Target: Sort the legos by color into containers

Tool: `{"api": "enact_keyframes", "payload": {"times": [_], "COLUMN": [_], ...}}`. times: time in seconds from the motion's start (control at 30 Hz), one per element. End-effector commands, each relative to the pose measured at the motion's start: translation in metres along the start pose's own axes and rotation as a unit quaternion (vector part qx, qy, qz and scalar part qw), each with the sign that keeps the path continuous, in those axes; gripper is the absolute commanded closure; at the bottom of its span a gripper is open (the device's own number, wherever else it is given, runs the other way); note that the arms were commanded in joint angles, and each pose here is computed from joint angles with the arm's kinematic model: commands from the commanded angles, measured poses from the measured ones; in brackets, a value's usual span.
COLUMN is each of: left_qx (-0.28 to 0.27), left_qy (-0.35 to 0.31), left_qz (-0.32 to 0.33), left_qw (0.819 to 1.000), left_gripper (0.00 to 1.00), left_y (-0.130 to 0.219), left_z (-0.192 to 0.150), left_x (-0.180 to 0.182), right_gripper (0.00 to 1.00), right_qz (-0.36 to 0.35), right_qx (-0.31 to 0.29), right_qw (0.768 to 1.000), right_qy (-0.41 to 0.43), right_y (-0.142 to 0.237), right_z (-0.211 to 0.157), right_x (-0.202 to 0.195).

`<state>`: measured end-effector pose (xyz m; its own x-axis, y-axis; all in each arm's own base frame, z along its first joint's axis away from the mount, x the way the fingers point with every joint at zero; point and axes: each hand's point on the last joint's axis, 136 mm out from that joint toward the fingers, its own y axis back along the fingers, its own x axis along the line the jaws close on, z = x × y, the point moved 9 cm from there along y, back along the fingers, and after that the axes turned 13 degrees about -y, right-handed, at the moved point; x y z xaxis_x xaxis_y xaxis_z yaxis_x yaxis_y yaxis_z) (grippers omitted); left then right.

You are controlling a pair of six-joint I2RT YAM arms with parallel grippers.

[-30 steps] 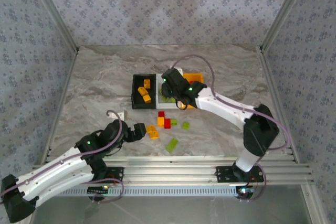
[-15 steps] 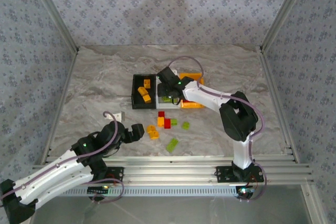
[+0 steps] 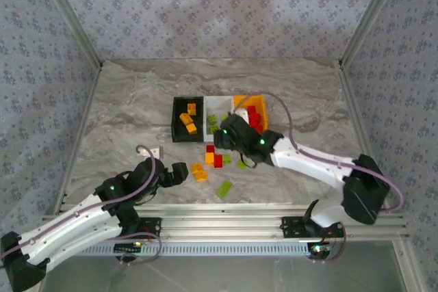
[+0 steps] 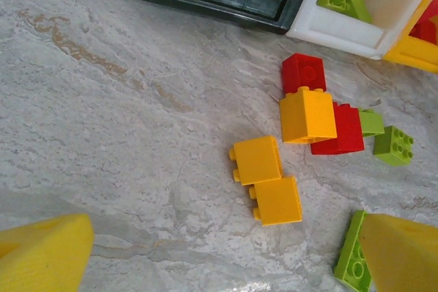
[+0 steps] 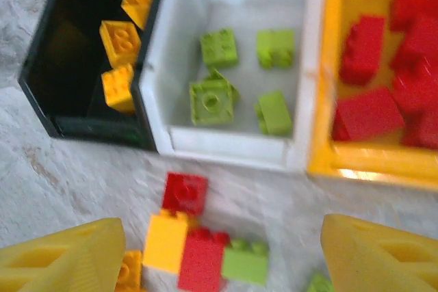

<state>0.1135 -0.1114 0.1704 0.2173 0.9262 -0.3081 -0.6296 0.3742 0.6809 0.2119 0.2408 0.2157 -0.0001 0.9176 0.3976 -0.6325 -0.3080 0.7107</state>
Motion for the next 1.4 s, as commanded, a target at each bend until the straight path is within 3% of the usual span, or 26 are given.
{"api": "enact_keyframes", "payload": {"times": [0.0,0.17,0.47,0.73,0.87,1.13,1.37], "left_qx": [0.006,0.005,0.01,0.009,0.005,0.004,0.008], "left_qy": [0.004,0.009,0.009,0.011,0.009,-0.001,-0.009], "left_qz": [-0.003,-0.006,-0.008,-0.011,-0.013,-0.013,-0.014], "left_qw": [1.0,1.0,1.0,1.0,1.0,1.0,1.0], "left_gripper": [0.0,0.0,0.0,0.0,0.0,0.0,0.0], "left_y": [0.001,-0.004,-0.007,-0.008,-0.007,-0.006,-0.006], "left_z": [0.001,-0.002,-0.004,-0.005,-0.003,0.0,-0.001], "left_x": [-0.001,-0.001,-0.001,-0.001,-0.002,-0.004,-0.004], "right_gripper": [0.22,0.22,0.26,0.41,0.54,0.73,0.75], "right_qz": [-0.058,-0.074,-0.086,-0.145,-0.16,-0.13,-0.027], "right_qx": [-0.012,0.004,0.031,0.057,0.067,0.048,0.014], "right_qw": [0.997,0.992,0.993,0.985,0.982,0.988,0.999], "right_qy": [-0.057,-0.101,-0.079,-0.07,-0.072,-0.074,-0.027], "right_y": [-0.001,-0.01,-0.044,-0.062,-0.064,-0.038,0.012], "right_z": [-0.028,-0.056,-0.06,-0.067,-0.075,-0.07,-0.027], "right_x": [-0.041,-0.071,-0.06,-0.07,-0.078,-0.081,-0.041]}}
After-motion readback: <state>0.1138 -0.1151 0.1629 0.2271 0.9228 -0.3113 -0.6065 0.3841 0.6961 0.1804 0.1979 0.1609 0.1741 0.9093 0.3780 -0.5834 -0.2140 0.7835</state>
